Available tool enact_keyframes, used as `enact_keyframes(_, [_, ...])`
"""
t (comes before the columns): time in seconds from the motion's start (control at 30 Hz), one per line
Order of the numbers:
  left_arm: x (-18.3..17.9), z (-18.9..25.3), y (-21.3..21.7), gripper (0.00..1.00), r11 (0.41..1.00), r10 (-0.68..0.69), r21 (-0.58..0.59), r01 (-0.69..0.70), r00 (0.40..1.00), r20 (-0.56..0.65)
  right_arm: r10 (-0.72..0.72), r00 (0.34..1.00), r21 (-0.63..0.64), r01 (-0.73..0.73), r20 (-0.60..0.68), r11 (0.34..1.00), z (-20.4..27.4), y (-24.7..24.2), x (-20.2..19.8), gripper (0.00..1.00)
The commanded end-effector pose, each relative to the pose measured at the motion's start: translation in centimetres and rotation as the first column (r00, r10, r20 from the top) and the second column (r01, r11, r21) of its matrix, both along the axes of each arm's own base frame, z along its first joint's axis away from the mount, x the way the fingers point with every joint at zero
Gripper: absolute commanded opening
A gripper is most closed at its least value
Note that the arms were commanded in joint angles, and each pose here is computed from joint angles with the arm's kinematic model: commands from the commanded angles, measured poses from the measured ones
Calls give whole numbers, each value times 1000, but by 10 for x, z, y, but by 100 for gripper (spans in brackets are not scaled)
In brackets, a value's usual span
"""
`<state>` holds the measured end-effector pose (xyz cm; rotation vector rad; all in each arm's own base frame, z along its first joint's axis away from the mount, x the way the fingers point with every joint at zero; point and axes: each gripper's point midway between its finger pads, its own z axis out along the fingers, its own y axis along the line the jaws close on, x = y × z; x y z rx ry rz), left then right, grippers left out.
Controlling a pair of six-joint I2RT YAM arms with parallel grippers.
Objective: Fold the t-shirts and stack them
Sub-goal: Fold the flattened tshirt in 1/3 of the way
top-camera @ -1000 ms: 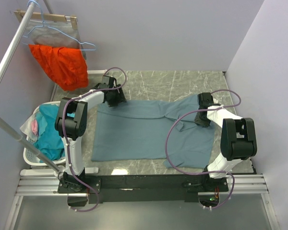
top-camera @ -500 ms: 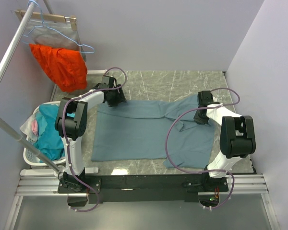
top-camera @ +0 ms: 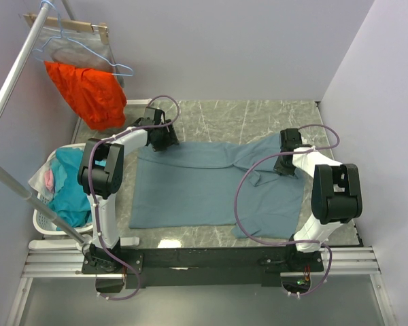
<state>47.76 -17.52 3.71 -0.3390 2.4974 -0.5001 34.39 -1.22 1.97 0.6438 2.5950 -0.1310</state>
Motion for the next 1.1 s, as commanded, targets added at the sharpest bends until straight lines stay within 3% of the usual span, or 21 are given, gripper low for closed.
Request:
enact_keyframes(0.0, [-10, -9, 16, 69, 997, 14, 72, -11, 999, -45, -9, 995, 4, 9, 100, 1000, 36, -1, 10, 0])
enact_keyframes(0.27, [-9, -12, 14, 69, 998, 10, 63, -7, 999, -51, -13, 987, 15, 11, 160, 1000, 75, 6, -17, 0])
enact_keyframes(0.63, [-11, -12, 15, 69, 998, 9, 70, -5, 998, -55, -61, 990, -33, 66, 126, 997, 68, 4, -62, 0])
enact_keyframes(0.67, [-11, -13, 15, 69, 998, 8, 69, -4, 998, -57, -72, 992, -42, 77, 105, 996, 64, 2, -65, 8])
enact_keyframes(0.7, [-11, -12, 14, 69, 998, 5, 69, -1, 999, -54, -78, 993, -56, 83, 84, 995, 61, 0, -68, 28])
enact_keyframes(0.87, [-11, -12, 17, 68, 997, 13, 80, -8, 998, -54, -144, 981, -148, 162, 126, 976, 75, -19, -64, 35])
enact_keyframes(1.0, [-11, 0, 20, 68, 996, 31, 80, -29, 999, -19, -109, 960, -121, 144, 257, 982, 109, -15, -24, 55])
enact_keyframes(1.07, [-9, 10, 19, 69, 997, 50, 64, -50, 999, 12, -83, 969, -131, 116, 234, 985, 105, -12, -5, 58])
